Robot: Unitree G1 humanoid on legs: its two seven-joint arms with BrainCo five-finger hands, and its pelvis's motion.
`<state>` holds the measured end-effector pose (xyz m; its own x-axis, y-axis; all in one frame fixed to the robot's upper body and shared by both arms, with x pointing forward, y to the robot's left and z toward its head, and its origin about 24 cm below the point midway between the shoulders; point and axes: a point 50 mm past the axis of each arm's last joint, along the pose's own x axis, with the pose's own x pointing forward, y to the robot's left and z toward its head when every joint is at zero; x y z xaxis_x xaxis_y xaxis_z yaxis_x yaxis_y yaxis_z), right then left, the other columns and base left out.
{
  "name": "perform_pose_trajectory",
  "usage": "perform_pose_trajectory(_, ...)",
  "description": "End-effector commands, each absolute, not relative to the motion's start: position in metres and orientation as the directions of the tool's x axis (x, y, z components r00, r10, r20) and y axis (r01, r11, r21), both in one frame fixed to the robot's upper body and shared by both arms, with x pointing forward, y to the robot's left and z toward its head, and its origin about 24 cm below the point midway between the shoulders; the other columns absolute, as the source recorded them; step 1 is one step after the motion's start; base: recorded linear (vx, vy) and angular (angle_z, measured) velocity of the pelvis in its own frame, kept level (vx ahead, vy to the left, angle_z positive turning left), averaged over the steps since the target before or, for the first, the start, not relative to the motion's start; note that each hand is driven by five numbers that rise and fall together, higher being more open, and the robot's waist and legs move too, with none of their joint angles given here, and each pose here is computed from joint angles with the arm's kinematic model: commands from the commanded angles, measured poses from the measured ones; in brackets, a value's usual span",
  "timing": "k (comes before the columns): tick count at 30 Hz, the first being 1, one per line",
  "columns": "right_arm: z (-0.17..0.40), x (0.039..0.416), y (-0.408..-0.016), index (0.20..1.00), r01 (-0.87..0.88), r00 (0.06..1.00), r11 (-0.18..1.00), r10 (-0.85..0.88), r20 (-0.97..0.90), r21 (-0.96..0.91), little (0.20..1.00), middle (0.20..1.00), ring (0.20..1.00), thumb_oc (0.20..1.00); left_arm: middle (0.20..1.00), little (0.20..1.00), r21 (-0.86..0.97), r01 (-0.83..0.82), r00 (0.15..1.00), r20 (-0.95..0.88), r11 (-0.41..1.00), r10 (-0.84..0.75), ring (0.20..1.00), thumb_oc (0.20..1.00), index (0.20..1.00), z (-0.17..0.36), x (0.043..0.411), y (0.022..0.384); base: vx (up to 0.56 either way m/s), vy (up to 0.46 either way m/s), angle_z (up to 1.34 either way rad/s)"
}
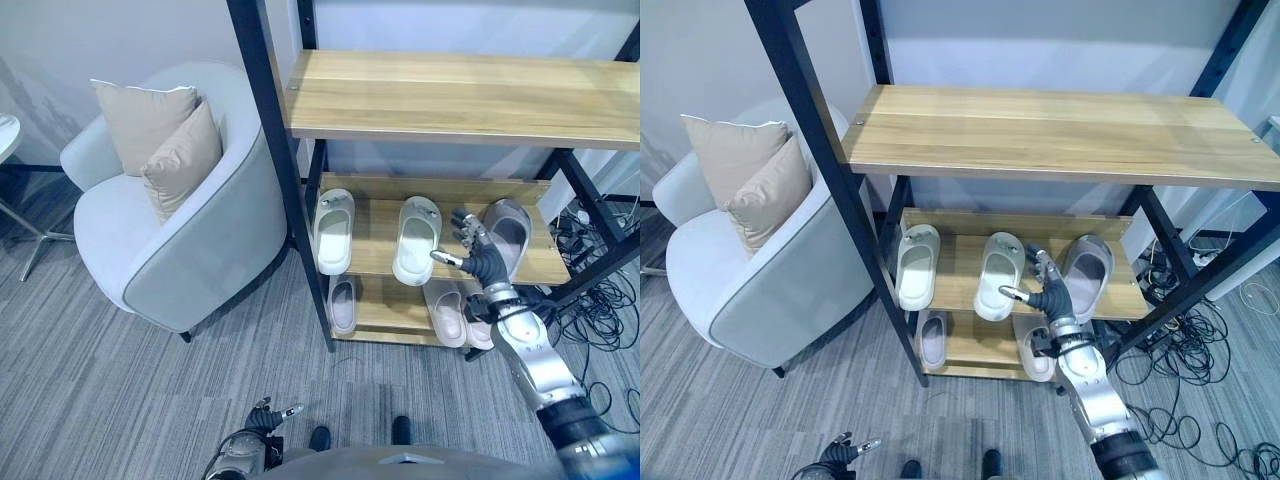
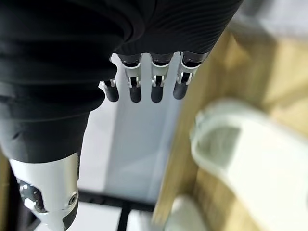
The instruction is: Arrange the slippers neatly on the shoe rack.
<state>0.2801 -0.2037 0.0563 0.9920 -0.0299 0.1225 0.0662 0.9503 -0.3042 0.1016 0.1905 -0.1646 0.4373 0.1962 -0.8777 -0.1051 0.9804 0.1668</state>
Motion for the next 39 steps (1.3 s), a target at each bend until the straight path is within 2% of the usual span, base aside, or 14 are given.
perform_pose_trajectory(1, 0.089, 0.294, -0.211, 1.0, 0.219, 0.945, 0.819, -0.042, 0.324, -0.531, 1.0, 1.0, 1.0, 1.0, 1.0, 1.0, 0.209, -0.021, 0.411, -0.889, 0.978, 0.199, 1.0, 1.0, 1.0, -0.167, 0.098, 0.191, 0.04, -0.005, 0.06)
perform_pose_trajectory(5, 0.096, 0.308, -0.23, 1.0, 0.307, 0.936, 0.617, -0.056, 0.348, -0.725, 1.0, 1.0, 1.0, 1.0, 1.0, 1.0, 0.221, -0.007, 0.42, -0.884, 0.975, 0.204, 1.0, 1.0, 1.0, -0.167, 0.099, 0.192, 0.03, -0.003, 0.09)
perform_pose_trajectory(9, 0.094, 0.323, -0.234, 1.0, 0.293, 0.95, 0.558, -0.079, 0.302, -0.776, 1.0, 1.0, 1.0, 1.0, 1.0, 1.0, 0.224, -0.019, 0.43, -0.878, 0.974, 0.211, 1.0, 1.0, 1.0, -0.165, 0.102, 0.195, 0.02, -0.004, 0.05)
perform_pose_trajectory(20, 0.076, 0.341, -0.234, 1.0, 0.187, 0.982, 0.559, -0.107, 0.153, -0.808, 1.0, 1.0, 1.0, 1.0, 1.0, 1.0, 0.216, -0.037, 0.474, -0.856, 0.976, 0.207, 1.0, 1.0, 1.0, -0.161, 0.115, 0.193, 0.01, 0.002, 0.0)
perform_pose_trajectory(39, 0.091, 0.367, -0.239, 1.0, 0.251, 0.966, 0.53, -0.197, 0.17, -0.81, 1.0, 1.0, 1.0, 1.0, 1.0, 1.0, 0.226, -0.055, 0.519, -0.825, 0.973, 0.221, 1.0, 1.0, 1.0, -0.158, 0.125, 0.189, 0.0, 0.001, 0.0)
